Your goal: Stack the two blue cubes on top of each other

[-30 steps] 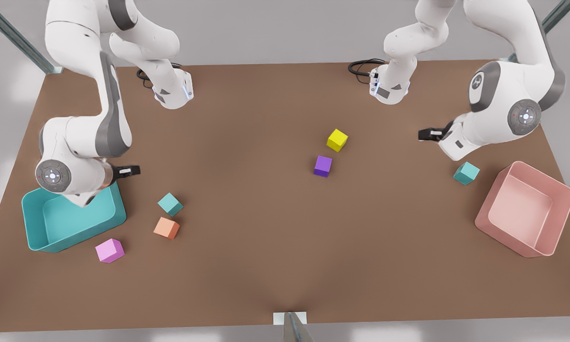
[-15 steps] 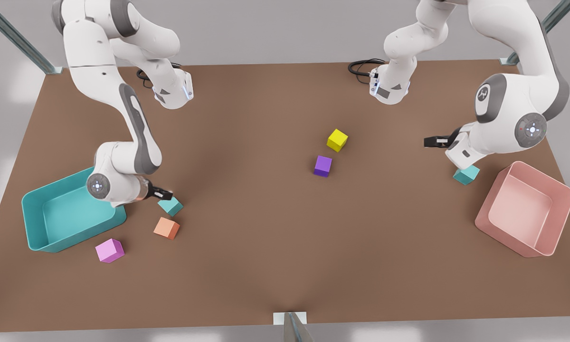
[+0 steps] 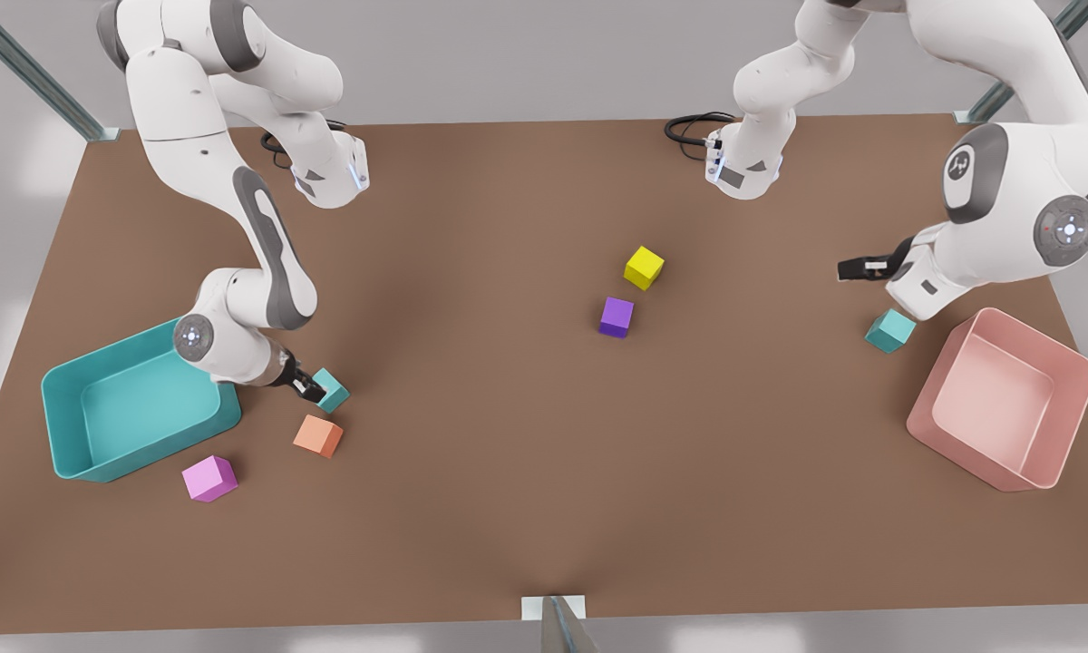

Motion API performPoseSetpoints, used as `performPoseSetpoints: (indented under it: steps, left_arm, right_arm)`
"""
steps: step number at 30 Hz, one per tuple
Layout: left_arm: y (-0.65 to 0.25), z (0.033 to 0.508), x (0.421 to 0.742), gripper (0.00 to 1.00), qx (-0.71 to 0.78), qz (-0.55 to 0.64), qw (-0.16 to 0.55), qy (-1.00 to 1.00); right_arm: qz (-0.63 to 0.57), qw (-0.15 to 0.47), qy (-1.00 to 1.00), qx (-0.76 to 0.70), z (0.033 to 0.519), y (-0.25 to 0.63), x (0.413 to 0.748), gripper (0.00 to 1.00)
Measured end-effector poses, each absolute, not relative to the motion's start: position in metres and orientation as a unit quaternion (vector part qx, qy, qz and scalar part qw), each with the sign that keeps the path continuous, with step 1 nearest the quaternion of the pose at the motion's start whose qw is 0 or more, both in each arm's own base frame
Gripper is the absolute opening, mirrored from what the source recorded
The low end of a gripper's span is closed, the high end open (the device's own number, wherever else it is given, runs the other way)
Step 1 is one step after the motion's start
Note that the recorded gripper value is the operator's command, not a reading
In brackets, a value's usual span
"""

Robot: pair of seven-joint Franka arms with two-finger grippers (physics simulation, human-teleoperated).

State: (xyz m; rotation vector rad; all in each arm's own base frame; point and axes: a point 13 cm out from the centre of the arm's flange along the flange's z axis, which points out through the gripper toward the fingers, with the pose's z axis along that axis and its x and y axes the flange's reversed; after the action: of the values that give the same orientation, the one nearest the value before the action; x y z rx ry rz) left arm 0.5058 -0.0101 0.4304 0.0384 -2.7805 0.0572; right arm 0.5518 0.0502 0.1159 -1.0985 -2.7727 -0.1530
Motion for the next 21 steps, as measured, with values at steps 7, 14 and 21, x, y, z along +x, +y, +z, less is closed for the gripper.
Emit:
performPoseSetpoints:
  steps: [7, 14, 21]
  left_arm:
    - [-0.006, 0.427, 0.503, 1.00, 0.017, 0.026, 0.191, -0.981]
    - [-0.006, 0.425, 0.500, 1.00, 0.016, 0.026, 0.197, -0.980]
    - [-0.004, 0.425, 0.496, 1.00, 0.017, 0.025, 0.204, -0.978]
  right_arm:
    - [-0.045, 0.089, -0.917, -0.387, 0.097, 0.060, 0.547, 1.00]
    - [-0.040, 0.094, -0.909, -0.403, 0.083, 0.063, 0.548, 1.00]
    - [-0.033, 0.104, -0.906, -0.410, 0.065, 0.069, 0.542, 1.00]
